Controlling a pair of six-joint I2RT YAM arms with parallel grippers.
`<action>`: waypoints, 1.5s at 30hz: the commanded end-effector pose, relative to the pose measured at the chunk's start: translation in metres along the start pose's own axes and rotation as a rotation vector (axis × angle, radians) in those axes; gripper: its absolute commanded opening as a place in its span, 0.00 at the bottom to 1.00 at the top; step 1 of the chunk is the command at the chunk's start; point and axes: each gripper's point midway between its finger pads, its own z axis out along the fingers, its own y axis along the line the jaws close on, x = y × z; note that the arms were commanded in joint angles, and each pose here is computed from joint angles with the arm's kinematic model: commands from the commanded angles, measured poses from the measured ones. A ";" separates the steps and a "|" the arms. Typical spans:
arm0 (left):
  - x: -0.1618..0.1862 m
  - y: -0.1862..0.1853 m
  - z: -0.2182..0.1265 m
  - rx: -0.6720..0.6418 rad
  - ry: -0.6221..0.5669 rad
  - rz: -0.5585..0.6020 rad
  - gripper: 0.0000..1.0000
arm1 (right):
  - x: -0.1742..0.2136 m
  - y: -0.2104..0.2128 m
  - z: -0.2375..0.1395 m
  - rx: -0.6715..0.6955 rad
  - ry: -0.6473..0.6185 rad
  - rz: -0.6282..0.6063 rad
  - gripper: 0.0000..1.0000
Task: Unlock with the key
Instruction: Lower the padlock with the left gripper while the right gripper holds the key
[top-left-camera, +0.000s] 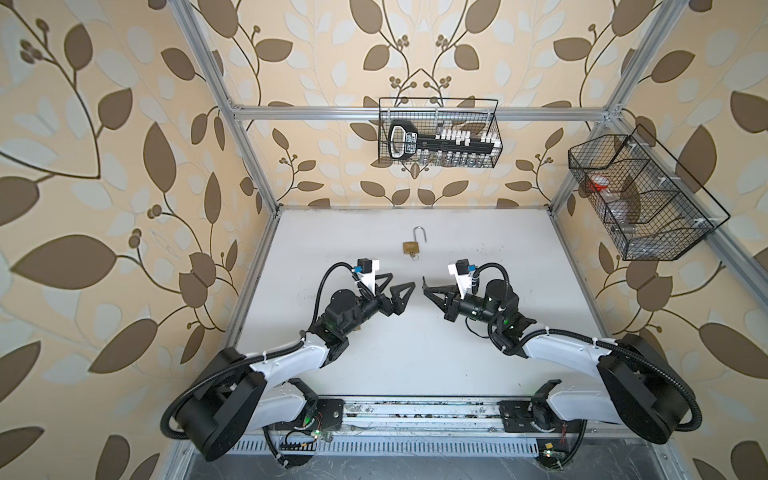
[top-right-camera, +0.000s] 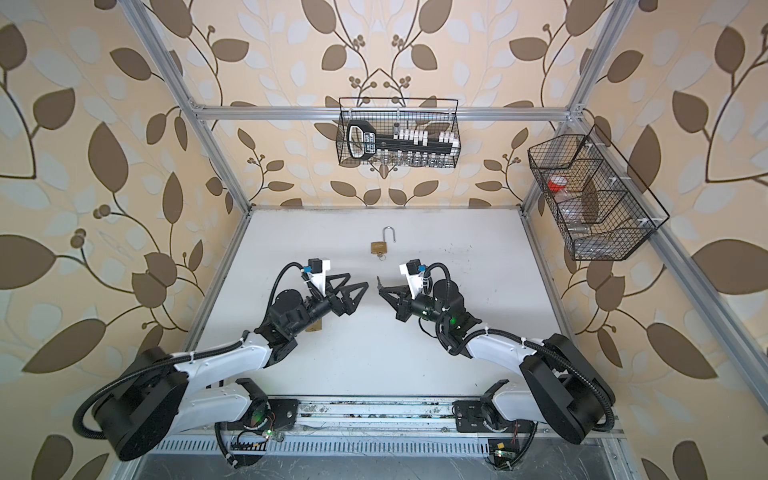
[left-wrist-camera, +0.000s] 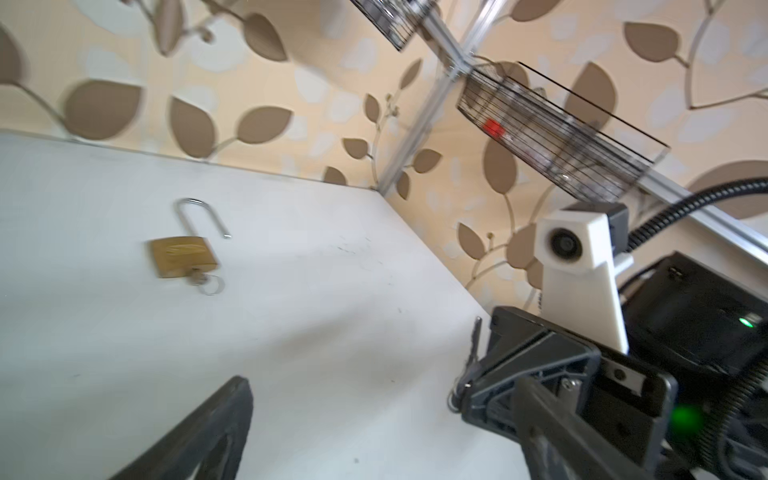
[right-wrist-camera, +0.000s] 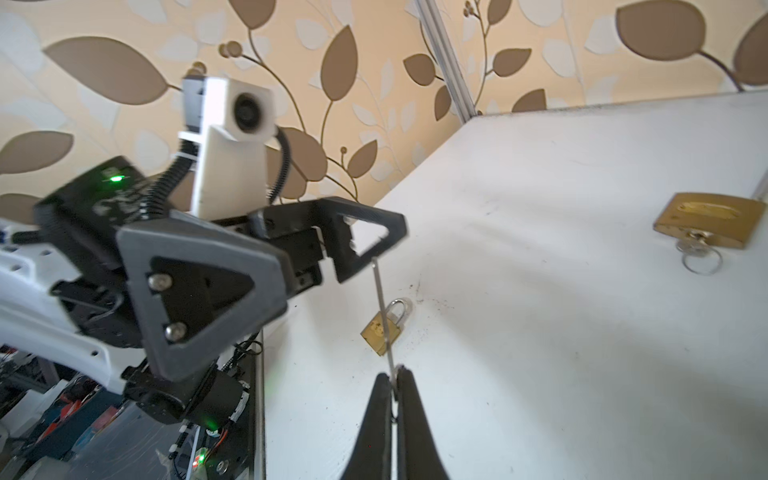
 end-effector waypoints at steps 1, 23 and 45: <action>-0.027 0.045 -0.021 -0.321 -0.071 0.071 0.99 | -0.003 -0.026 0.002 0.114 0.014 0.077 0.00; 0.109 0.132 -0.128 -1.056 0.815 -0.053 0.89 | 0.047 0.025 -0.011 -0.057 0.218 0.003 0.00; 0.136 0.161 -0.102 -1.039 0.821 -0.161 0.73 | 0.048 0.019 -0.008 -0.051 0.228 0.009 0.00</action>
